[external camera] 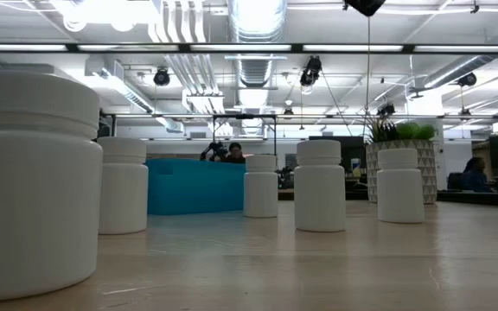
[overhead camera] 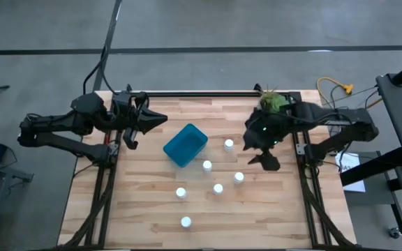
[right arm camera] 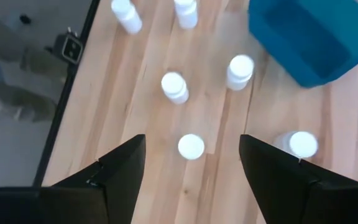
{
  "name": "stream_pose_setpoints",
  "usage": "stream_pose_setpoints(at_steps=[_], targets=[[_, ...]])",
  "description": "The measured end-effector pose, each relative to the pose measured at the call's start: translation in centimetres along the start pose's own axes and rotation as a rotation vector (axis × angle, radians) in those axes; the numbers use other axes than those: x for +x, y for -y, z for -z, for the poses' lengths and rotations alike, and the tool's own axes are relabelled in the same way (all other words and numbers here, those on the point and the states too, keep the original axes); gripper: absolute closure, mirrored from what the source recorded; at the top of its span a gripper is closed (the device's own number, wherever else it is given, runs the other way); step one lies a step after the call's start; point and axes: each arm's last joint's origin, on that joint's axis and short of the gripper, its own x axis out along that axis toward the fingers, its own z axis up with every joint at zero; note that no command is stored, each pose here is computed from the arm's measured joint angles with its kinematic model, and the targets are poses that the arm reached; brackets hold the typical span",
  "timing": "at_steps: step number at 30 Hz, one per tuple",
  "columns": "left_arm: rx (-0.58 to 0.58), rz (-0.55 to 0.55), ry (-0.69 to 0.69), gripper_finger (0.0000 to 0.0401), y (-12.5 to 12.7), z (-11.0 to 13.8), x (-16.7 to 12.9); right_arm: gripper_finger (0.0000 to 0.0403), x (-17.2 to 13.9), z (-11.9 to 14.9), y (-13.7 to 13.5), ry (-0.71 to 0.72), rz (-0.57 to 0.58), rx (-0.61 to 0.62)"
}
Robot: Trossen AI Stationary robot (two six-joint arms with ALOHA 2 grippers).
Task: Pick and place pill bottles into a basket
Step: Put the right white pill bottle into the blue container
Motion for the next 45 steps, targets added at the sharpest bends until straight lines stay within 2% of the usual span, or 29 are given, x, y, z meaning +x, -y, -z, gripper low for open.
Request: stream_pose_setpoints(at_steps=[9,16,28,35,45], targets=[[0.000,-0.001,-0.001,0.0401,0.0,0.1,0.1,0.0161,4.0,-0.8,-0.1,-0.120,-0.023,-0.028],[0.000,0.001,0.004,0.0401,0.0,0.0,0.1,0.0163,6.5,0.3,0.2,-0.205,-0.031,-0.009],[0.000,0.001,0.004,0.0401,0.0,0.0,0.1,0.0164,9.6,1.9,0.5,-0.209,-0.031,0.025],[0.001,0.001,0.005,0.0401,0.0,0.0,0.1,0.0167,10.8,1.9,0.3,-0.147,-0.037,0.002],[0.000,0.001,0.005,0.0401,0.0,0.0,0.1,0.0170,12.8,3.6,0.8,-0.173,-0.036,0.022]])
